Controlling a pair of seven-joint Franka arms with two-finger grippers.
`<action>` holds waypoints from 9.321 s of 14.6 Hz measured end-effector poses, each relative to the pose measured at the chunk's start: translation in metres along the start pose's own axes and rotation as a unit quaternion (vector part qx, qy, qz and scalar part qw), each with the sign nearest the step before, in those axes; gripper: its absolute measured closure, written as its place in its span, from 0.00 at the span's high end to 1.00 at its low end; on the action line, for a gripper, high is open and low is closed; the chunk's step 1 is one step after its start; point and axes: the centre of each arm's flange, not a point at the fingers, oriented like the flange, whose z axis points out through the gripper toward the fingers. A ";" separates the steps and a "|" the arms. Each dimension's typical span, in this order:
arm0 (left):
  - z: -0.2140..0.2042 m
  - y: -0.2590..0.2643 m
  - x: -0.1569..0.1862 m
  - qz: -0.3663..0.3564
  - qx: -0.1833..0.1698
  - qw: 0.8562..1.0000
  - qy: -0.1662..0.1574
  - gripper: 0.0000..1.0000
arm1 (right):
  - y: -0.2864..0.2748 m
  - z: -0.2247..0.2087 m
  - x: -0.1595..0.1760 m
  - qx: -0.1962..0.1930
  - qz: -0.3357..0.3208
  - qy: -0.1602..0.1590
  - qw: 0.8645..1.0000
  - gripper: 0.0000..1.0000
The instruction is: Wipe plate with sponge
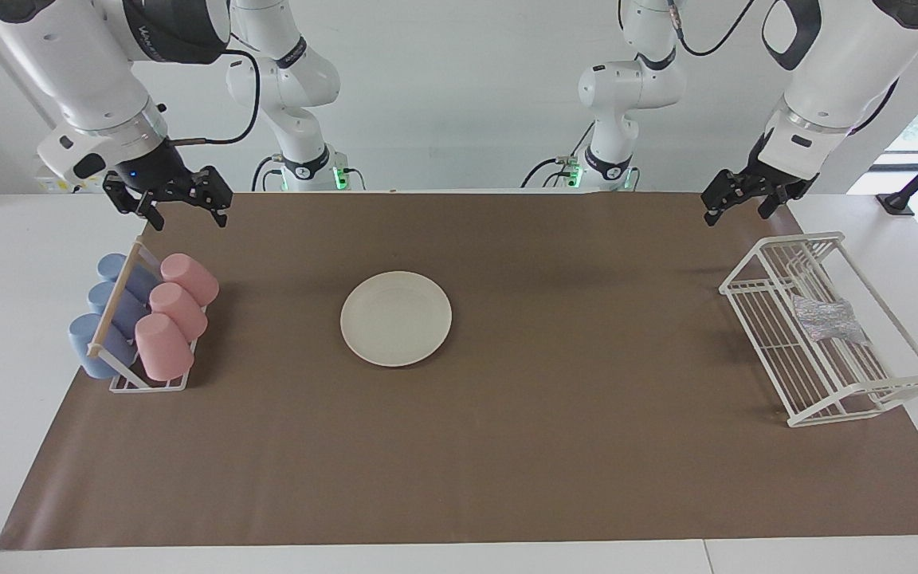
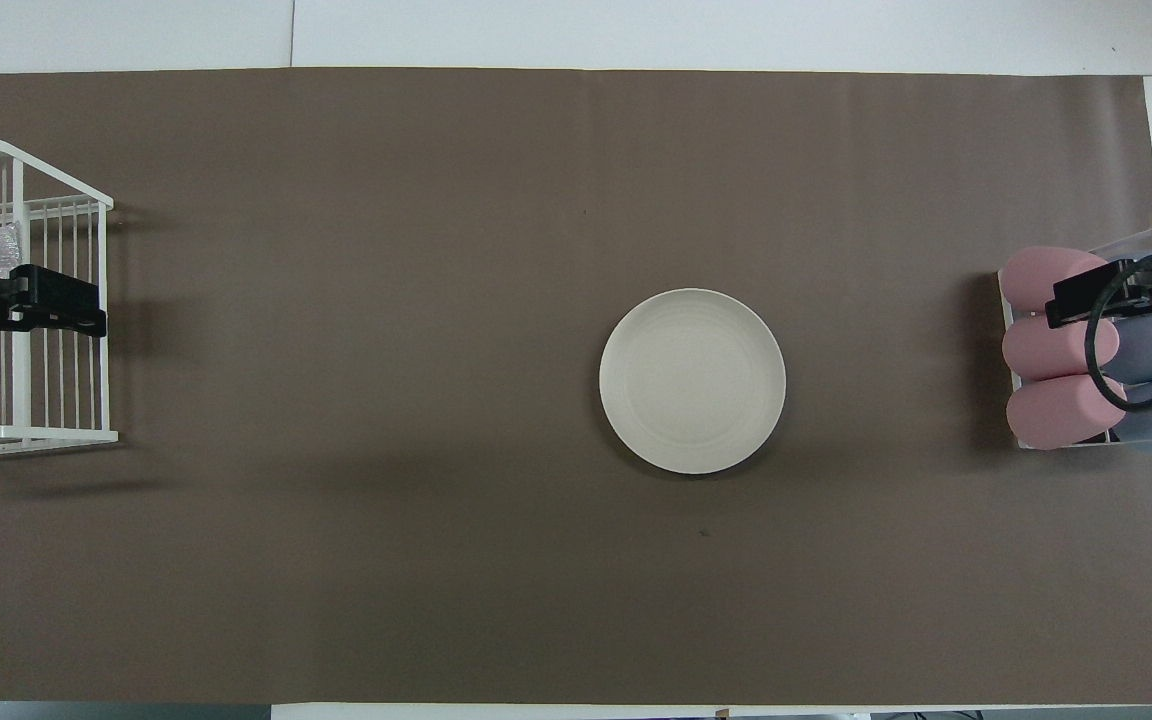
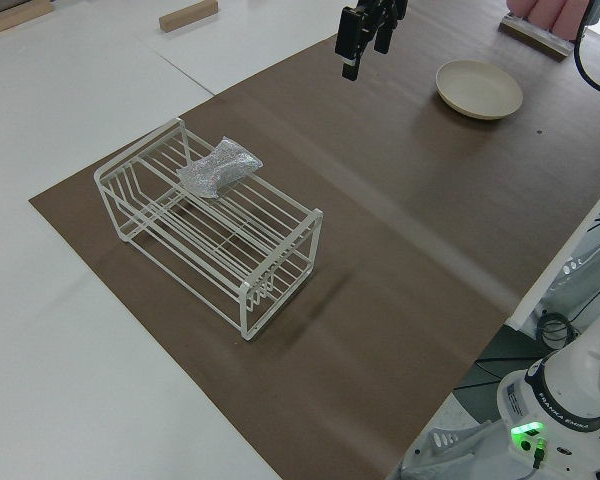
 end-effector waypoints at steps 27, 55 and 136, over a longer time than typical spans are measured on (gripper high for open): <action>0.182 -0.011 0.104 0.039 0.418 0.906 0.043 1.00 | -0.128 -0.011 -0.002 0.011 0.289 0.026 0.957 1.00; 0.114 -0.002 0.113 -0.051 0.311 0.948 0.045 0.03 | -0.407 0.010 -0.020 0.072 0.620 -0.011 0.781 1.00; 0.109 0.021 -0.017 0.042 -0.307 0.948 -0.066 1.00 | -0.279 0.273 -0.025 0.038 0.535 0.013 0.844 0.09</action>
